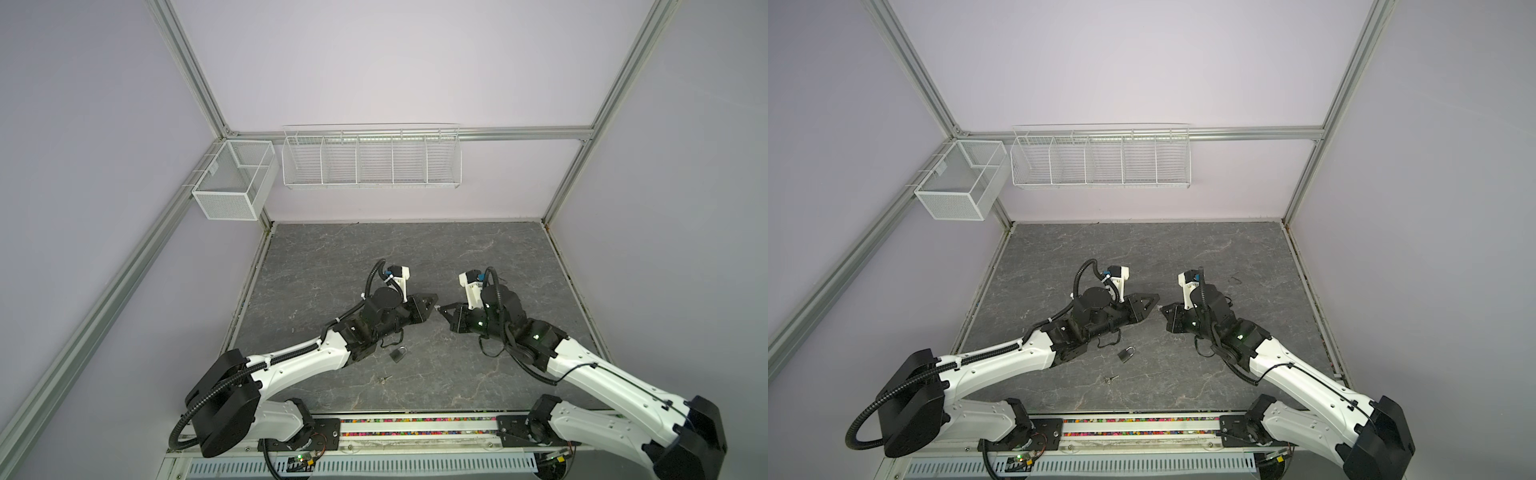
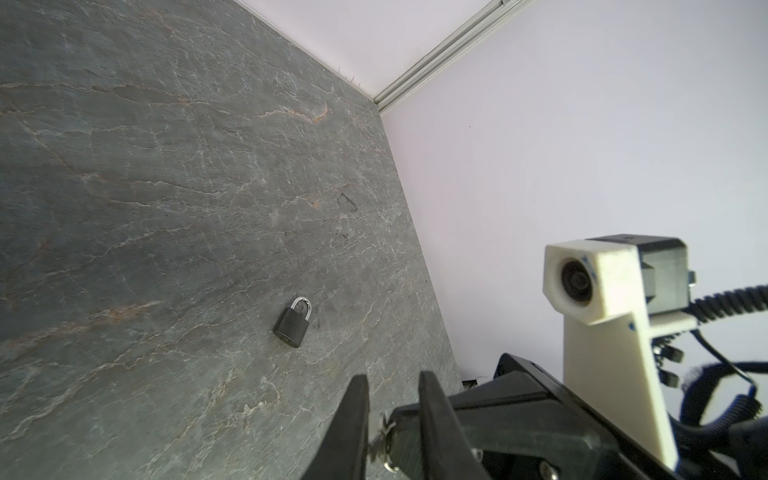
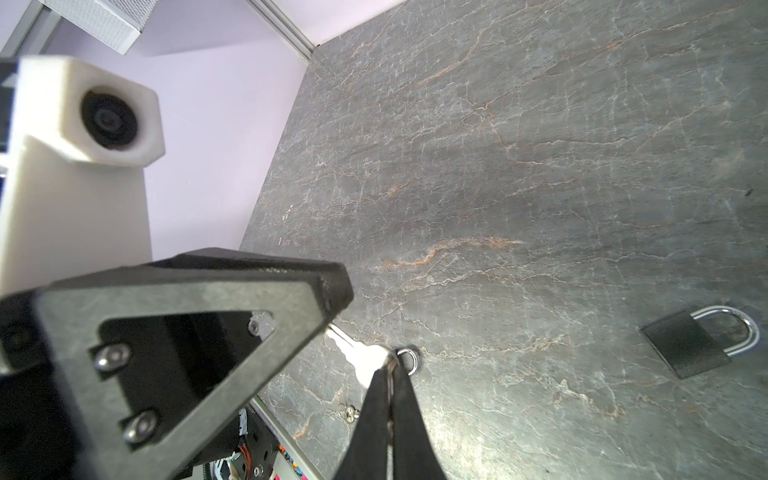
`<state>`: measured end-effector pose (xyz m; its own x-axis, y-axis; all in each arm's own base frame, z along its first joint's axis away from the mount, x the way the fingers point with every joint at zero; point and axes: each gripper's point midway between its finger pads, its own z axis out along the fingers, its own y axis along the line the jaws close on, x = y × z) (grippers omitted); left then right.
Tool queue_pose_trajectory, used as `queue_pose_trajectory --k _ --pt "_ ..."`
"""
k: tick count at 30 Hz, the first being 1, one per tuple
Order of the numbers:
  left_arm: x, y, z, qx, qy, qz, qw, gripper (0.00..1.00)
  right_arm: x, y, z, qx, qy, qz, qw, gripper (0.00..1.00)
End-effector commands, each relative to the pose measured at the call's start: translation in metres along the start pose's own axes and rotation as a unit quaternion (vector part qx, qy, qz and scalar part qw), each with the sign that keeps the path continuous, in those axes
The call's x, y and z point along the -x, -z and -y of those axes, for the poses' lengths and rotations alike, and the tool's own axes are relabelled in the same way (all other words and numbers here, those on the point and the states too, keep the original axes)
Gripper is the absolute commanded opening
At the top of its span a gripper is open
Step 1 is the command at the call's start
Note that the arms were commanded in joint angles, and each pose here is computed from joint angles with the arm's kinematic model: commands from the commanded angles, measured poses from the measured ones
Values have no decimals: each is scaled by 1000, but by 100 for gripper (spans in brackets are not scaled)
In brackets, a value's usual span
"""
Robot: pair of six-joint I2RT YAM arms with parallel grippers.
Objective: Unlock with the key
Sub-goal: 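Lift the key with the right gripper while the left gripper approaches it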
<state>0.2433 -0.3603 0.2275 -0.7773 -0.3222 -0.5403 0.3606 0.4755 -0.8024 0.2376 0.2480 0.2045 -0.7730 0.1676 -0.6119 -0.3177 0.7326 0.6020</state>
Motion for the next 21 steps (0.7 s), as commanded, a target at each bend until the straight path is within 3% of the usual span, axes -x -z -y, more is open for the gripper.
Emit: queue_pose_trajectory --k 1,16,21 --pt "-2 0 0 -4 2 3 1000 22 16 8 -8 10 -11 31 999 6" --pt "-1 -2 0 -4 1 6 1000 0 15 6 -7 10 -14 30 999 6" --pt "0 -2 0 2 -6 4 1000 0 17 8 -8 13 -11 34 999 7"
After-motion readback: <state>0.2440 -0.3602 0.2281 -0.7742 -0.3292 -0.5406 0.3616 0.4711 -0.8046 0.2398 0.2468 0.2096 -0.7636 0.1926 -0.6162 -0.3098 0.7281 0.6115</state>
